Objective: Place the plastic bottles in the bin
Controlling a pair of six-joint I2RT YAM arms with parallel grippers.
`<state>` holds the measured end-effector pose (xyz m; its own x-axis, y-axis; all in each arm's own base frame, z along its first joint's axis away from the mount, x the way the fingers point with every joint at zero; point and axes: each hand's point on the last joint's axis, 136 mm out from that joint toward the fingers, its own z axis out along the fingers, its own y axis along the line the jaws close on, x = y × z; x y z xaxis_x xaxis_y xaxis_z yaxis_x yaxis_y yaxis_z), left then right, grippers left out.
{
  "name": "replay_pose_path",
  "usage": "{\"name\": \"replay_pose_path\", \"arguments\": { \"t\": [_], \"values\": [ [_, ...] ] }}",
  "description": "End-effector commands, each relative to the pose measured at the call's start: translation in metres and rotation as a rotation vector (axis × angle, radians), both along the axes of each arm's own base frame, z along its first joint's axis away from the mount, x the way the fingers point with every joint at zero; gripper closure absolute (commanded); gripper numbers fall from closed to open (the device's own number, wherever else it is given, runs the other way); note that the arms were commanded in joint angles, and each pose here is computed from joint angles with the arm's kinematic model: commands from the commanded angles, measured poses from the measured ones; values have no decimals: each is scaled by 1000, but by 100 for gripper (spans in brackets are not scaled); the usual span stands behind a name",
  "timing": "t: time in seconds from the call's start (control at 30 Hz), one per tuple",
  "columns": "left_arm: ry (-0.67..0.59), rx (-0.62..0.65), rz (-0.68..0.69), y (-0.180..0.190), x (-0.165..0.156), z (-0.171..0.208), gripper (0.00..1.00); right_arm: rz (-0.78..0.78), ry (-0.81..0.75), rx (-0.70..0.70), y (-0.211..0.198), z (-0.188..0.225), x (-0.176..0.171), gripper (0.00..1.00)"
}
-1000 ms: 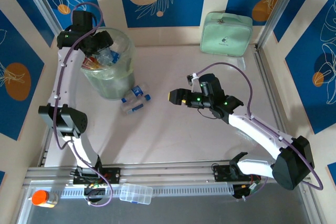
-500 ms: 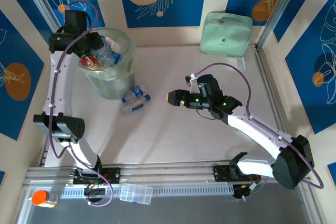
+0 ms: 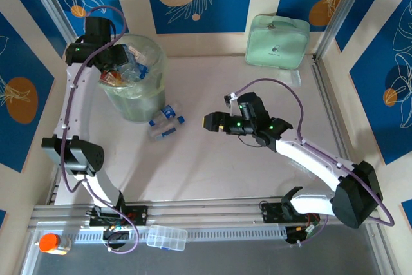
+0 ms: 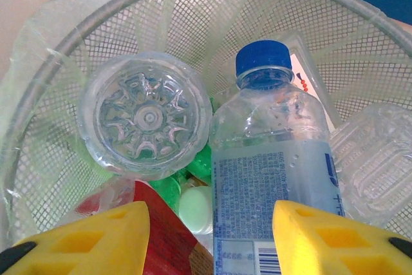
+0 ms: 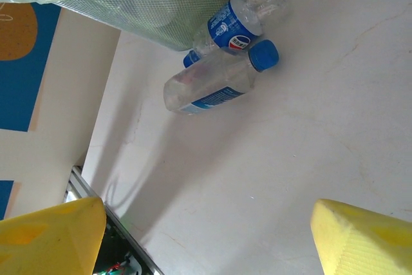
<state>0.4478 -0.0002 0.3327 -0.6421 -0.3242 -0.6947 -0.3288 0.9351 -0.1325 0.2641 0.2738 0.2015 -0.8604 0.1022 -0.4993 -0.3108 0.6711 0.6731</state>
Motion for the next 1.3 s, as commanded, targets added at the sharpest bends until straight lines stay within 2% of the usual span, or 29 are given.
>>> {"name": "replay_pose_path", "arguments": {
  "t": [0.0,0.17,0.33,0.57,0.77,0.93,1.13,1.27],
  "values": [
    [-53,41,-1,3,-16,29,47,7,-44,-16,2,14,4,17],
    [-172,14,-61,-17,-41,72,46,8,-5,2,7,17,11,17],
    [-242,-46,-175,-51,-80,80,46,-25,146,107,18,8,27,20],
    [-211,-207,-335,-92,-142,33,45,-108,390,246,39,-19,55,29],
    [-161,-234,-347,-86,-183,-17,45,-197,579,308,66,-58,70,30],
    [-146,-194,-325,-72,-206,-45,45,-218,606,330,88,-79,85,29],
    [-142,-288,-340,-81,-216,-65,45,-254,634,312,104,-110,102,29],
    [-139,-311,-351,-86,-215,-73,45,-239,612,352,115,-123,114,30]
  ]
}}
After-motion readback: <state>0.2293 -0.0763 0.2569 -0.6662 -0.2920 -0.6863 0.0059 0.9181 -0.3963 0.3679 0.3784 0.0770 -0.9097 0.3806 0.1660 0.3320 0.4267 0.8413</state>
